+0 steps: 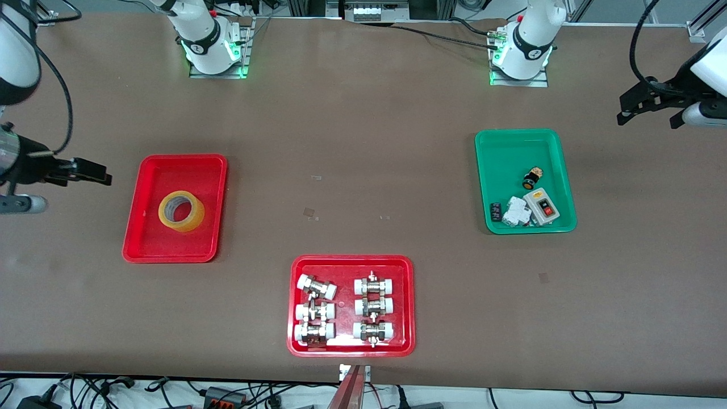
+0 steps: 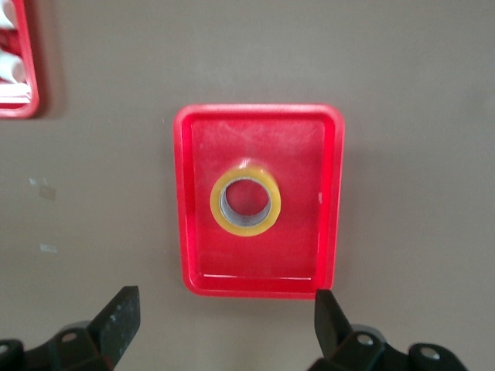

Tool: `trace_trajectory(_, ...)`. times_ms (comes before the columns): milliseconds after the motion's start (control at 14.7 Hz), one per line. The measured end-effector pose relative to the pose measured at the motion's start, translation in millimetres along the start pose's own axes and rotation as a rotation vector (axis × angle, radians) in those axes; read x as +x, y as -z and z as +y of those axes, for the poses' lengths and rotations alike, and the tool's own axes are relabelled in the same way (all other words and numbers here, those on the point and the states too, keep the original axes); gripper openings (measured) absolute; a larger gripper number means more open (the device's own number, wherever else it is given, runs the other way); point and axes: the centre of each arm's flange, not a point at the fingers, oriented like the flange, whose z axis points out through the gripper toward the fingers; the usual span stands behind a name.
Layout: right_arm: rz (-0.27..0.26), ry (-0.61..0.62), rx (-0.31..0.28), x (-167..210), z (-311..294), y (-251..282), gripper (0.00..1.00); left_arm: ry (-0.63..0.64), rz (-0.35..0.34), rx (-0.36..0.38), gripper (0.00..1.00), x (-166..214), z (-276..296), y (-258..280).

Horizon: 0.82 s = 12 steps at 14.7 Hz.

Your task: Left arm passes tape to right arm into tray

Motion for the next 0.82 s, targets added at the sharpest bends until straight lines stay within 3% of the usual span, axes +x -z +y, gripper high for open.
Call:
trace_trajectory(273, 0.044, -0.009, -0.021, 1, 2, 21, 1.0, 0.008, -0.001, -0.001, 1.0, 9, -5, -4)
trace_trajectory(477, 0.112, -0.004, -0.032, 8, 0, 27, 1.0, 0.008, 0.019, 0.0, 1.0, 22, -6, 2)
trace_trajectory(818, 0.15, 0.013, -0.059, 9, -17, 35, 1.0, 0.004, 0.019, 0.0, 1.0, 26, -3, 3)
